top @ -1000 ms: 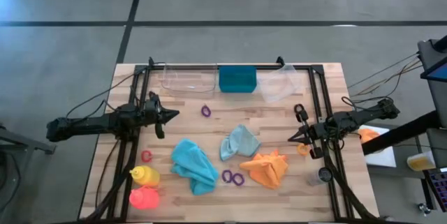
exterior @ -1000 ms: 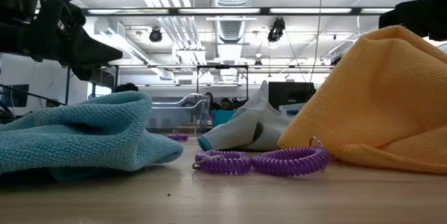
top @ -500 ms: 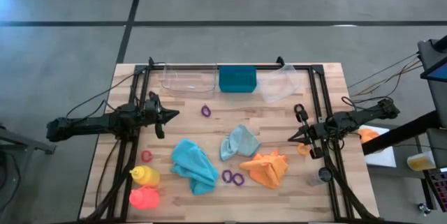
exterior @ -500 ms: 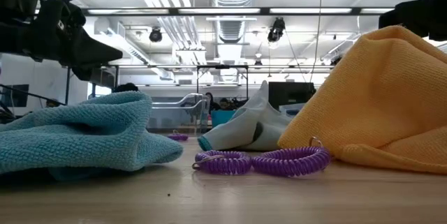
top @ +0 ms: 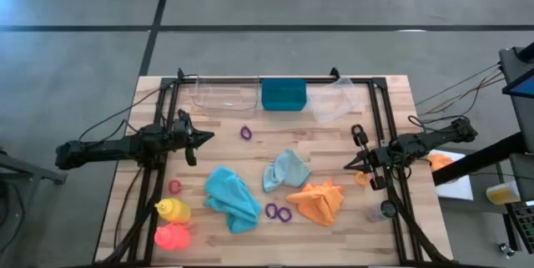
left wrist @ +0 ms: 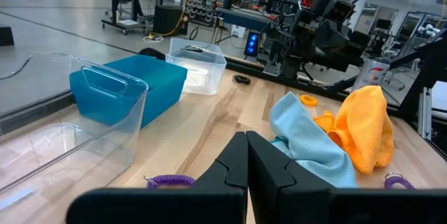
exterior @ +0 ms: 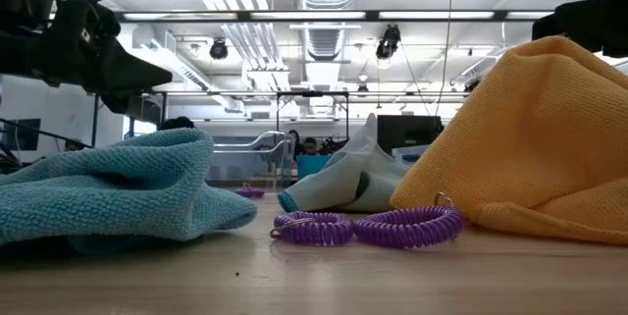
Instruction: Pick & Place Sports Items
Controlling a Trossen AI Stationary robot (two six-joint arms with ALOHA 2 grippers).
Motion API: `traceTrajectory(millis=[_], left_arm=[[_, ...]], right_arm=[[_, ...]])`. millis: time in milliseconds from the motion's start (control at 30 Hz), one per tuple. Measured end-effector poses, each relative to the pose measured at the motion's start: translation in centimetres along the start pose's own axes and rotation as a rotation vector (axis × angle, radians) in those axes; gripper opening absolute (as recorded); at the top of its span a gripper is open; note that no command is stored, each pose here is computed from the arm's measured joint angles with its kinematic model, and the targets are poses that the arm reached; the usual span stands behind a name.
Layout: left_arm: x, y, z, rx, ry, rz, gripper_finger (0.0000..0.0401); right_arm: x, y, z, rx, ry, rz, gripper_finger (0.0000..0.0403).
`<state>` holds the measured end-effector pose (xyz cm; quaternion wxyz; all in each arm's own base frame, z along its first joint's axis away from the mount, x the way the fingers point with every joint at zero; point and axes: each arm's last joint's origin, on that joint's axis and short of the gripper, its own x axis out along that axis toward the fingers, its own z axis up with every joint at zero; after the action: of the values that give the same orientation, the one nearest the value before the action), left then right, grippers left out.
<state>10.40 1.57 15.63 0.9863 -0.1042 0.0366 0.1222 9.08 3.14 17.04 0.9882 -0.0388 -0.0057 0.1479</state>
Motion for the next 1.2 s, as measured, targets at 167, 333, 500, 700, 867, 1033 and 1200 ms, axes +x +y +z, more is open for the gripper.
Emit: traceTrajectory(millis=[167, 333, 500, 700, 867, 1033, 1200], left_arm=[[0.0, 0.0, 0.0, 0.0, 0.0, 0.0, 0.0001], [0.0, 0.0, 0.0, 0.0, 0.0, 0.0, 0.0001], [0.0, 0.0, 0.0, 0.0, 0.0, 0.0, 0.0001], [0.0, 0.0, 0.0, 0.0, 0.0, 0.0, 0.0001], [0.0, 0.0, 0.0, 0.017, 0.0, 0.0, 0.0001], [0.0, 0.0, 0.0, 0.021, 0.0, 0.0, 0.0001], [0.0, 0.0, 0.0, 0.02, 0.0, 0.0, 0.0001]], right_arm=[[0.0, 0.0, 0.0, 0.0, 0.0, 0.0, 0.0008], [0.0, 0.0, -0.01, 0.0, 0.0, 0.0, 0.0008], [0.0, 0.0, 0.0, 0.0, 0.0, 0.0, 0.0008], [0.0, 0.0, 0.0, -0.021, 0.0, -0.001, 0.0008], [0.0, 0.0, 0.01, -0.033, -0.001, -0.001, 0.0008], [0.0, -0.01, 0.09, 0.009, -0.01, -0.001, 0.0008], [0.0, -0.02, 0.3, 0.077, -0.031, -0.001, 0.0008]])
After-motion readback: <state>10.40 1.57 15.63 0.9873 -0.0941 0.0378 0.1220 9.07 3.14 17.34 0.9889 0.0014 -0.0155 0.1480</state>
